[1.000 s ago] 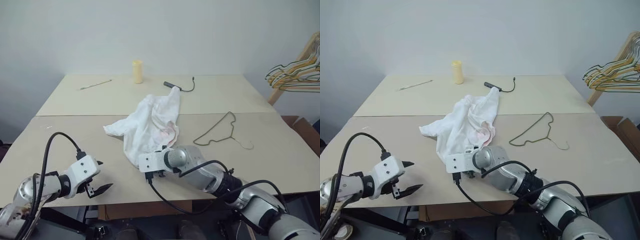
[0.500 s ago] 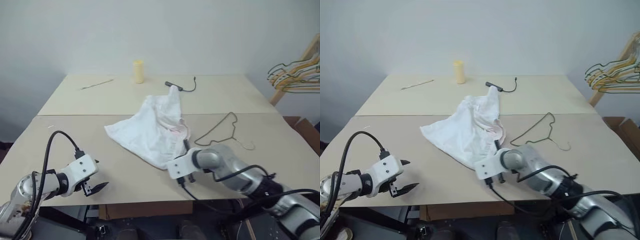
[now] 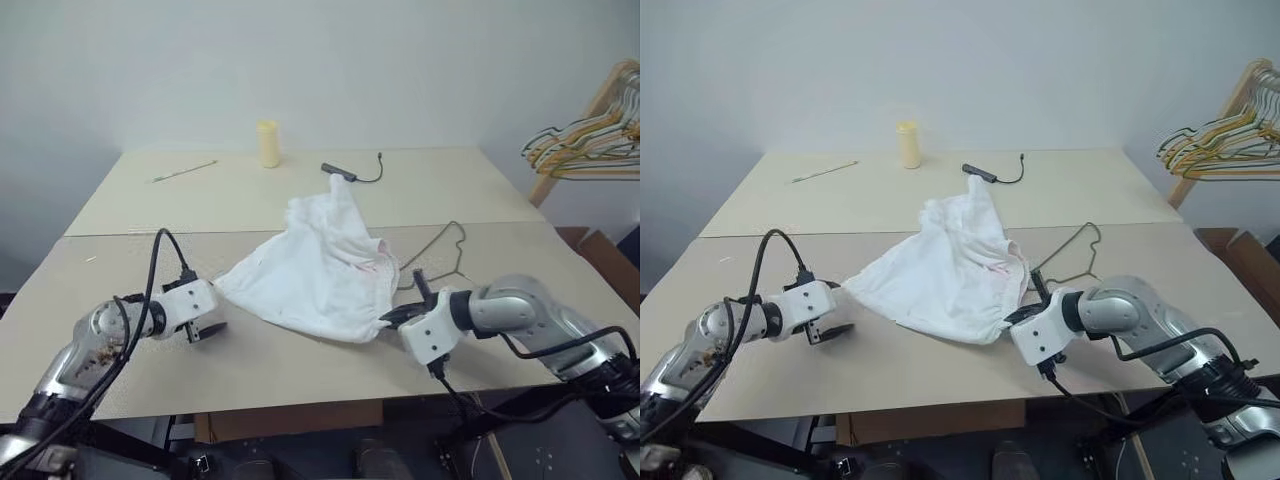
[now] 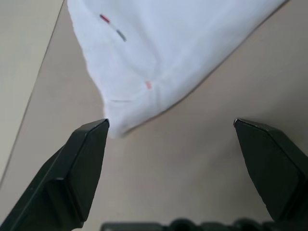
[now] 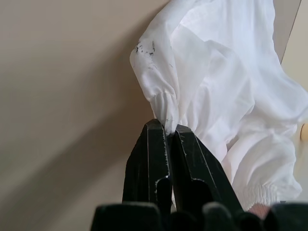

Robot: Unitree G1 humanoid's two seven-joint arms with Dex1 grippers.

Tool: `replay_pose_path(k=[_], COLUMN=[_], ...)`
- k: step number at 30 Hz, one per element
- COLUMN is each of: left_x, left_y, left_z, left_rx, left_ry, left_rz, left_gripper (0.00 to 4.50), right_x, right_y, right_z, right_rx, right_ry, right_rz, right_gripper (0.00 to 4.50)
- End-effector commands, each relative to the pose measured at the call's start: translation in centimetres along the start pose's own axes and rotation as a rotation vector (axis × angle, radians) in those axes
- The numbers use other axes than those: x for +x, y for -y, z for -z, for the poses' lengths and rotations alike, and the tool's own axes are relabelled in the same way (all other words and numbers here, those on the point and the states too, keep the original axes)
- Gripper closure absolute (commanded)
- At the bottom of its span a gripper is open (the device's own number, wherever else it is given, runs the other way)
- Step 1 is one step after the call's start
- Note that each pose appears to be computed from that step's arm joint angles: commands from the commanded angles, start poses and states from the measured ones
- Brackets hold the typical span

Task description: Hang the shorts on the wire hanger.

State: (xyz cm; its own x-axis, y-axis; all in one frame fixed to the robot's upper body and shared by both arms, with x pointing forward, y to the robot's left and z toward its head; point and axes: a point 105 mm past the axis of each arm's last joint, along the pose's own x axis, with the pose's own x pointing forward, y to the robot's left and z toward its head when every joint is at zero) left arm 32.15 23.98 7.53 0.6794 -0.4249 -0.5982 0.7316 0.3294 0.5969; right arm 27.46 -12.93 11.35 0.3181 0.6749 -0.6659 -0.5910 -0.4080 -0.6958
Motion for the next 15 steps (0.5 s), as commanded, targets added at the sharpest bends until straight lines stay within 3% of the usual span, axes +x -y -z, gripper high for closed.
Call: replay_pose_path(k=[1,11,15], left_x=[1.3,4.5,4.6], left_y=[-0.6,-0.1,0.3], left_z=[0.2,-0.6,-0.6], left_rx=[0.076,0.091,0.071], left_ry=[0.005,0.045,0.062], left_rz=[0.006,0.172,0.232], left_gripper=[0.00,0.00,0.93], right_x=[-1.7,-1.8,-1.7], right_y=[0.9,1.2,1.2], right_z=[0.1,0.8,0.9], right_rx=[-0.024,0.006,0.018], right_ry=[0.006,-0.034,-0.045], right_rz=[0.040,0.075,0.086], right_gripper=[4.48,4.48,4.50])
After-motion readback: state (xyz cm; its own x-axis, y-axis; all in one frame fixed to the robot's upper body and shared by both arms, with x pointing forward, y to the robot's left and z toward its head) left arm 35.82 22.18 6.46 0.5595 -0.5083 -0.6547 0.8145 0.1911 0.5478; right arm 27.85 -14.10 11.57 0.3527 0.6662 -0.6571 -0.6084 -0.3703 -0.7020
